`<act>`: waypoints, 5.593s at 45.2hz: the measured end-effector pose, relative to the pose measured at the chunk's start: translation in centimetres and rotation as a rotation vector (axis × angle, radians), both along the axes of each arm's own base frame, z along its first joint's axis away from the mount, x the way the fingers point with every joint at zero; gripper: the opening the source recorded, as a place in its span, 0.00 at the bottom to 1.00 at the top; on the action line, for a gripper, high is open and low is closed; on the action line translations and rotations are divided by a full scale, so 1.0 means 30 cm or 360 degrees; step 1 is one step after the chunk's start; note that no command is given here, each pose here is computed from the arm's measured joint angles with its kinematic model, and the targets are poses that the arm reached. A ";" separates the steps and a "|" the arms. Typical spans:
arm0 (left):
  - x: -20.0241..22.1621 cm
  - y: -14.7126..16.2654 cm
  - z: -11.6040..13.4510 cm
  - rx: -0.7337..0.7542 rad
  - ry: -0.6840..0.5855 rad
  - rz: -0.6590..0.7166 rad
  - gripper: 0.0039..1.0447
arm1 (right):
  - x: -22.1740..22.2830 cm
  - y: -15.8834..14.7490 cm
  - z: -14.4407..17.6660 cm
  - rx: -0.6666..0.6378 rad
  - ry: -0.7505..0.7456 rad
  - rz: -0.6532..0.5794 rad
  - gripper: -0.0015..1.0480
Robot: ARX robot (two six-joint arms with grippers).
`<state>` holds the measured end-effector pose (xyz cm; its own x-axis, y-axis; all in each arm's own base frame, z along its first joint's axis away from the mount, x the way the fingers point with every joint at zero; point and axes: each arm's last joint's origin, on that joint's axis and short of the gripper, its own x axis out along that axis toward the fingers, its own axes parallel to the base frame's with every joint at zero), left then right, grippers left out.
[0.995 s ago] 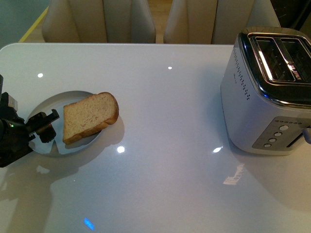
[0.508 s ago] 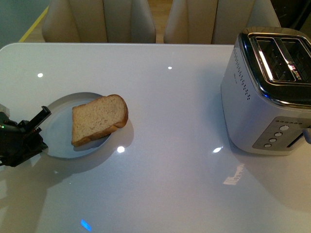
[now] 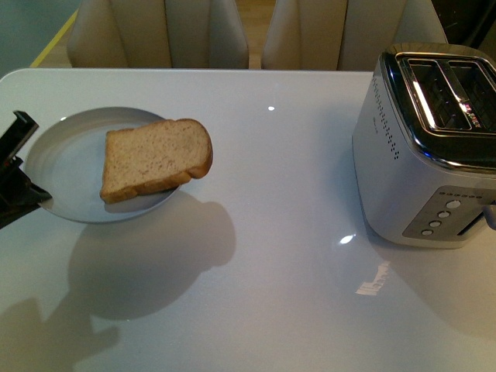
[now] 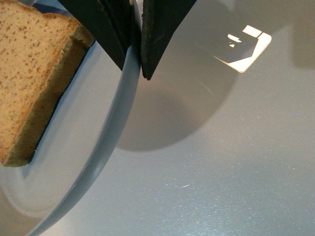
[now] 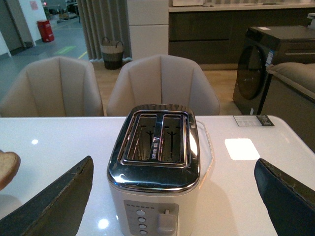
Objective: Left arm holds plate, right arm toasts bread
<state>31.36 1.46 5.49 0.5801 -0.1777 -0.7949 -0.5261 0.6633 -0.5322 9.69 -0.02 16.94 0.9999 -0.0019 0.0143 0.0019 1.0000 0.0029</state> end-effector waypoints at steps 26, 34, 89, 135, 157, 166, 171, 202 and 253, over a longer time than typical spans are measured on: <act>-0.067 -0.296 0.372 -0.0173 -0.0190 -0.0159 0.03 | 0.000 0.000 0.000 0.0000 0.0000 0.0000 0.91; -0.095 -0.409 0.459 -0.0202 -0.0217 -0.0220 0.03 | 0.000 0.000 0.000 0.0000 0.0000 0.0000 0.91; -0.155 -0.538 0.522 -0.0275 -0.0230 -0.0374 0.03 | 0.027 -0.033 0.016 0.0257 0.0950 0.0316 0.91; -0.154 -0.536 0.522 -0.0270 -0.0233 -0.0365 0.03 | 0.476 0.157 0.231 0.1014 0.0770 0.0515 0.91; -0.154 -0.536 0.522 -0.0270 -0.0233 -0.0365 0.03 | 0.536 0.210 0.189 0.1170 0.0875 0.0517 0.91; -0.154 -0.536 0.522 -0.0269 -0.0233 -0.0365 0.03 | 0.542 0.224 0.180 0.1197 0.0901 0.0524 0.68; -0.154 -0.536 0.522 -0.0269 -0.0233 -0.0365 0.03 | 0.542 0.228 0.178 0.1203 0.0909 0.0526 0.53; -0.154 -0.536 0.522 -0.0272 -0.0232 -0.0368 0.03 | 0.466 0.113 0.522 0.1070 0.0382 0.0425 0.03; -0.154 -0.537 0.523 -0.0273 -0.0233 -0.0368 0.03 | 0.701 0.063 0.169 0.0116 0.0689 -0.0098 0.03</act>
